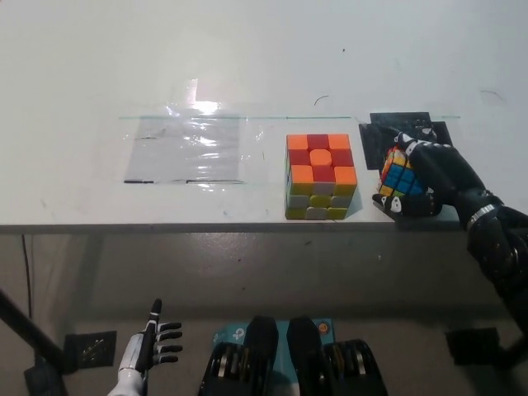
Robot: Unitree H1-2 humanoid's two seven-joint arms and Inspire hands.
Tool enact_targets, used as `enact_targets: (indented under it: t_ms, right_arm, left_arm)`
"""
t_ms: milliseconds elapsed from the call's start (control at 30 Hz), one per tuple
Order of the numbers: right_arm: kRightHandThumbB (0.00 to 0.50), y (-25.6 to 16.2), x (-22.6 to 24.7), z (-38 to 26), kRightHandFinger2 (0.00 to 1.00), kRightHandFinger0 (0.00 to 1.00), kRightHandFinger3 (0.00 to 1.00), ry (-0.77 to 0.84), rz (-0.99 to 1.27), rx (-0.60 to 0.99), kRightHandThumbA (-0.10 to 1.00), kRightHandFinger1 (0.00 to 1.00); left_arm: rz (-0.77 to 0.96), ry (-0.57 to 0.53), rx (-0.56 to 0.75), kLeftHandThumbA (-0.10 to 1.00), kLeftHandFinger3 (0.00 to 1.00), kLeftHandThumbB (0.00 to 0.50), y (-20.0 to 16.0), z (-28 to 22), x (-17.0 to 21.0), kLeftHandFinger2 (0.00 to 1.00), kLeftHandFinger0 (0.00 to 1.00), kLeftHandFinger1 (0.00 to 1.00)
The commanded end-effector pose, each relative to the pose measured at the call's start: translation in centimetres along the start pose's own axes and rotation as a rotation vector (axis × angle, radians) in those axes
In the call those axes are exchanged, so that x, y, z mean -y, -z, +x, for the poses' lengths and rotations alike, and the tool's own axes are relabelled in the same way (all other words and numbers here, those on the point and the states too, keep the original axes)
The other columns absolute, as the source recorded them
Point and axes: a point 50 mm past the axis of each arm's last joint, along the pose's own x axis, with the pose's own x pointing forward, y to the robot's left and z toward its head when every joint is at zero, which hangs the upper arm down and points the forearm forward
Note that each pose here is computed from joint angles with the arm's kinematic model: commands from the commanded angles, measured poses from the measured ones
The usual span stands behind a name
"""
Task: The robot uses its right hand to pick up the small cube kept on the middle on the desk and place it on the bigger cube kept next to it
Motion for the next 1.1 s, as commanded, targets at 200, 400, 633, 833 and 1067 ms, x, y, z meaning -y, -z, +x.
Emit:
enact_targets:
  t_ms: [200, 400, 633, 833, 1067]
  right_arm:
    - [0.000, -0.9, -0.6, 1.3, 0.15, 0.00, 0.05, 0.046, -0.136, 0.118, -0.10, 0.18]
    - [0.000, -1.1, -0.8, 1.5, 0.81, 0.00, 0.41, 0.119, -0.158, 0.143, -0.10, 0.47]
    - [0.021, -1.0, -0.5, 1.4, 0.74, 0.00, 0.49, 0.186, -0.151, 0.155, -0.10, 0.40]
    - [0.048, -0.6, -0.4, 1.3, 0.76, 0.00, 0.49, 0.189, -0.154, 0.154, -0.10, 0.44]
    - [0.066, -0.4, 0.0, 1.0, 0.65, 0.00, 0.37, 0.232, -0.125, 0.166, -0.10, 0.34]
  left_arm:
    - [0.015, -0.003, 0.076, 1.00, 0.60, 0.218, -2.5, 1.1, -0.4, 0.64, 0.65, 0.60]
    - [0.005, -0.004, 0.084, 1.00, 0.59, 0.208, -2.7, 1.3, -0.3, 0.65, 0.65, 0.60]
    - [0.022, -0.003, 0.085, 1.00, 0.64, 0.200, -2.8, 1.3, -0.4, 0.70, 0.68, 0.64]
    - [0.033, -0.004, 0.095, 1.00, 0.63, 0.197, -2.7, 1.3, -0.4, 0.69, 0.69, 0.64]
    - [0.020, -0.004, 0.082, 1.00, 0.64, 0.209, -2.7, 1.3, -0.4, 0.69, 0.67, 0.62]
